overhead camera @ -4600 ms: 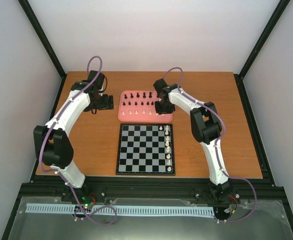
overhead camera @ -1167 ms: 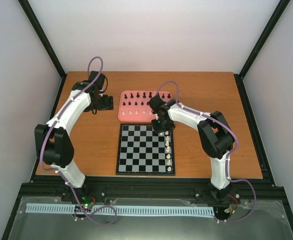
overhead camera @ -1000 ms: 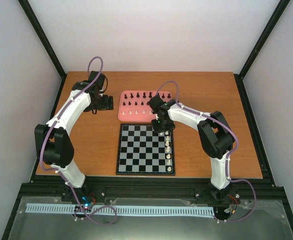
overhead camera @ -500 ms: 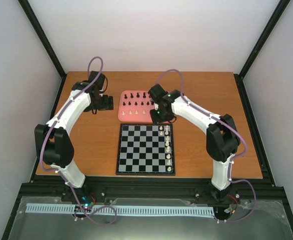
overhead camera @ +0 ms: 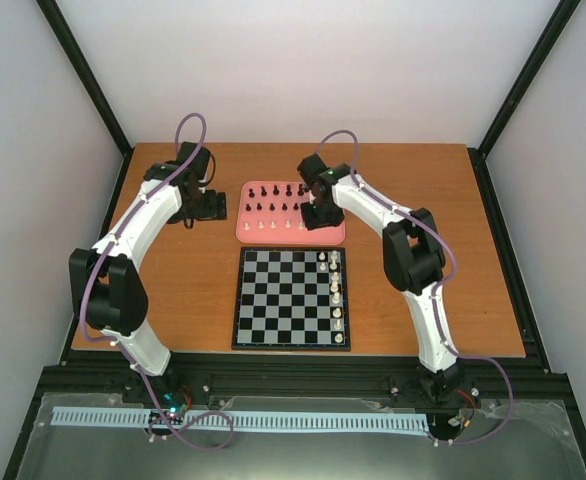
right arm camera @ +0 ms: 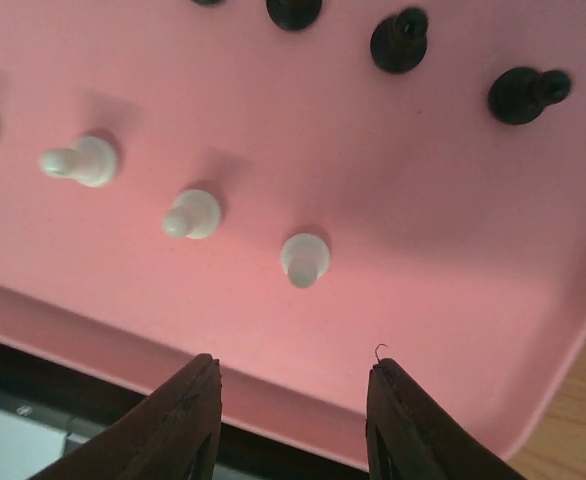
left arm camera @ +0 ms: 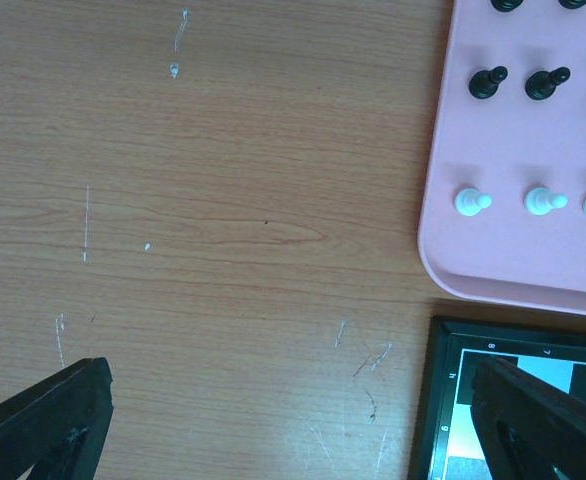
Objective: Set up the chess pieces on the board
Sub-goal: Pick up the chess piece from the storage box.
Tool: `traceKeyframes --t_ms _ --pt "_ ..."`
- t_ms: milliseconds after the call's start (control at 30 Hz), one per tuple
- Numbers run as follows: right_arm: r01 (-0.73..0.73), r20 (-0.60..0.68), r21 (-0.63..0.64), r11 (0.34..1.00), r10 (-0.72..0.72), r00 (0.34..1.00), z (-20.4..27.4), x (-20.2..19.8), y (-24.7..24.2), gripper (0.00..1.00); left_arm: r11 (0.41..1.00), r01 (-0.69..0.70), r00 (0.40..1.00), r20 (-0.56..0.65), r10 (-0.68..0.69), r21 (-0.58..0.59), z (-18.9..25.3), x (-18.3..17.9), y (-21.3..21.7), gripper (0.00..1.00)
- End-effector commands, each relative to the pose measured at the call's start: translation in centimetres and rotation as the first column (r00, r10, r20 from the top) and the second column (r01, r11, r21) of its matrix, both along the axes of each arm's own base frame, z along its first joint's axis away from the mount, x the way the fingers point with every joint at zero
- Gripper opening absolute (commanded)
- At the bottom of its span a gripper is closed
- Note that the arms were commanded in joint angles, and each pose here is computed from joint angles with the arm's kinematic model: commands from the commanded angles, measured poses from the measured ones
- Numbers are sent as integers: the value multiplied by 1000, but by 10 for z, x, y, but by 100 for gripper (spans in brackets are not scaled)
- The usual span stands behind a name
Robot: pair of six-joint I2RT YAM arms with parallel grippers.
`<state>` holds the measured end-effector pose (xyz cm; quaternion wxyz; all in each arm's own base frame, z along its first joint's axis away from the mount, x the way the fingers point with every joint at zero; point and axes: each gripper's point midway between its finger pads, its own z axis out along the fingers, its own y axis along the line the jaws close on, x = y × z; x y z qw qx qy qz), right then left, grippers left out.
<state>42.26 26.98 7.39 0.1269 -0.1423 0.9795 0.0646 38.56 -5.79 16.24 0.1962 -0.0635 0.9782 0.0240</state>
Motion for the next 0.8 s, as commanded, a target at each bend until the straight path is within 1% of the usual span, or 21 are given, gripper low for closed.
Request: traceKeyframes --t_ms 0,367,767 --pt "-25 9 8 1000 25 1000 -5 9 7 47 1000 14 998 53 -14 8 21 1 0 100" --pt "-25 -18 1 1000 25 1000 -32 23 6 46 1000 13 999 42 -13 2 17 3 -1 100" --pt "-13 -23 -12 1000 13 1000 -48 34 4 46 1000 13 999 39 -13 10 16 2 0 100"
